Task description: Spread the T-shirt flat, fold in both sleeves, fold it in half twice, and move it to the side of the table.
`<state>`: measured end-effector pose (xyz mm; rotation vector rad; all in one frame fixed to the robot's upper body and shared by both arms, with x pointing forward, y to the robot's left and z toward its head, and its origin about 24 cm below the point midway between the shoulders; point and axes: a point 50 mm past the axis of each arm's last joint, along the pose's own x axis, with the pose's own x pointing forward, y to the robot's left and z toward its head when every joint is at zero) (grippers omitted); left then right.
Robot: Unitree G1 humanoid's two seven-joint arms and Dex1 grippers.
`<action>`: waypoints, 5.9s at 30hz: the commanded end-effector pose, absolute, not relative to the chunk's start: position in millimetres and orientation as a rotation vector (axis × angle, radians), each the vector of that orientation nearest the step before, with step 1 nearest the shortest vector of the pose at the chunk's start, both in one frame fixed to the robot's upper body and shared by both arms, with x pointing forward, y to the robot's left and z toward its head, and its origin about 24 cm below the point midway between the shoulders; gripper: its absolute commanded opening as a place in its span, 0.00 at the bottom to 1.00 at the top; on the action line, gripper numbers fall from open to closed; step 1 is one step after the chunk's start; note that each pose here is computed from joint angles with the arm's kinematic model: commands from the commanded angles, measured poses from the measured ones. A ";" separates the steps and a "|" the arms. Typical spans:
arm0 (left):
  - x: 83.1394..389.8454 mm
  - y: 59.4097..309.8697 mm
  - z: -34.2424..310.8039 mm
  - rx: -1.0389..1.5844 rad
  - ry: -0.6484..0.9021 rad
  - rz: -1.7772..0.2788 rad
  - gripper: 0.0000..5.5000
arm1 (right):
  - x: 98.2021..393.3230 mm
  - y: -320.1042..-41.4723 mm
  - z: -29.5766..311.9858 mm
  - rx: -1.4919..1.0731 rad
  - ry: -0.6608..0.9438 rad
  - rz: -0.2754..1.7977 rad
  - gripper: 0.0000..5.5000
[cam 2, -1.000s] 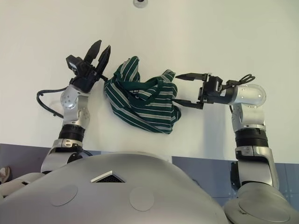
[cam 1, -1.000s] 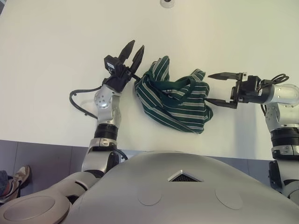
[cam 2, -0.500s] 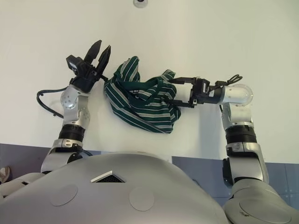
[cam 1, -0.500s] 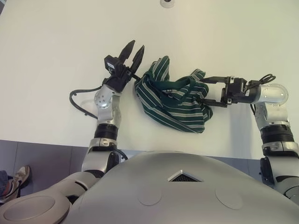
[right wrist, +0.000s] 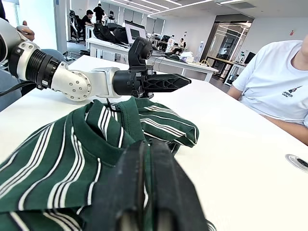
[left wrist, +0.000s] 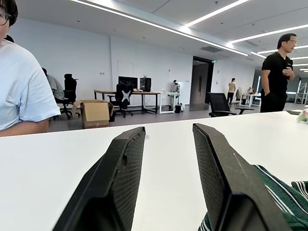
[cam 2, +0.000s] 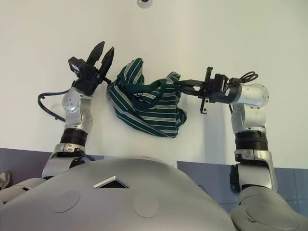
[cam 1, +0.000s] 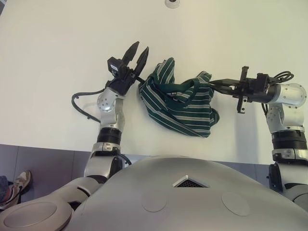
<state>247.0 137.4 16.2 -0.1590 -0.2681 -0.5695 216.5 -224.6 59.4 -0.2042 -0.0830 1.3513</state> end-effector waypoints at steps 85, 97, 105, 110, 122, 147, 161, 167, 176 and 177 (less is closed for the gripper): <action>247.1 135.3 18.3 -0.153 -0.269 -0.576 0.33 | 212.8 -230.6 33.4 -0.157 0.067 1.427 0.00; 247.9 134.2 19.4 -0.153 -0.275 -0.571 0.33 | 312.9 -223.2 126.4 -0.377 -0.309 0.810 0.00; 245.6 133.5 21.3 -0.158 -0.283 -0.569 0.33 | 273.4 -227.8 156.2 -0.550 -0.396 0.943 0.00; 243.2 134.3 22.1 -0.160 -0.284 -0.566 0.33 | 224.7 -242.2 143.9 -0.719 -0.224 1.159 0.00; 238.7 145.1 24.5 -0.031 -0.305 -0.594 0.33 | 215.8 -293.8 79.2 -0.864 0.116 1.006 0.00; 252.3 173.5 59.3 1.182 -0.371 -0.908 0.33 | 230.4 -263.5 68.3 -0.796 0.011 1.040 0.00; 264.4 131.6 69.4 1.119 -0.518 -0.944 0.33 | 230.3 -259.6 66.6 -0.788 -0.001 1.045 0.00; 266.2 128.1 63.6 1.121 -0.501 -0.969 0.33 | 229.6 -257.1 66.4 -0.788 -0.010 1.051 0.00; 274.3 124.9 57.2 1.186 -0.479 -0.995 0.33 | 227.7 -257.1 67.0 -0.785 -0.012 1.053 0.00; 275.0 125.3 56.7 1.187 -0.477 -0.996 0.33 | 227.7 -256.9 66.9 -0.784 -0.012 1.053 0.00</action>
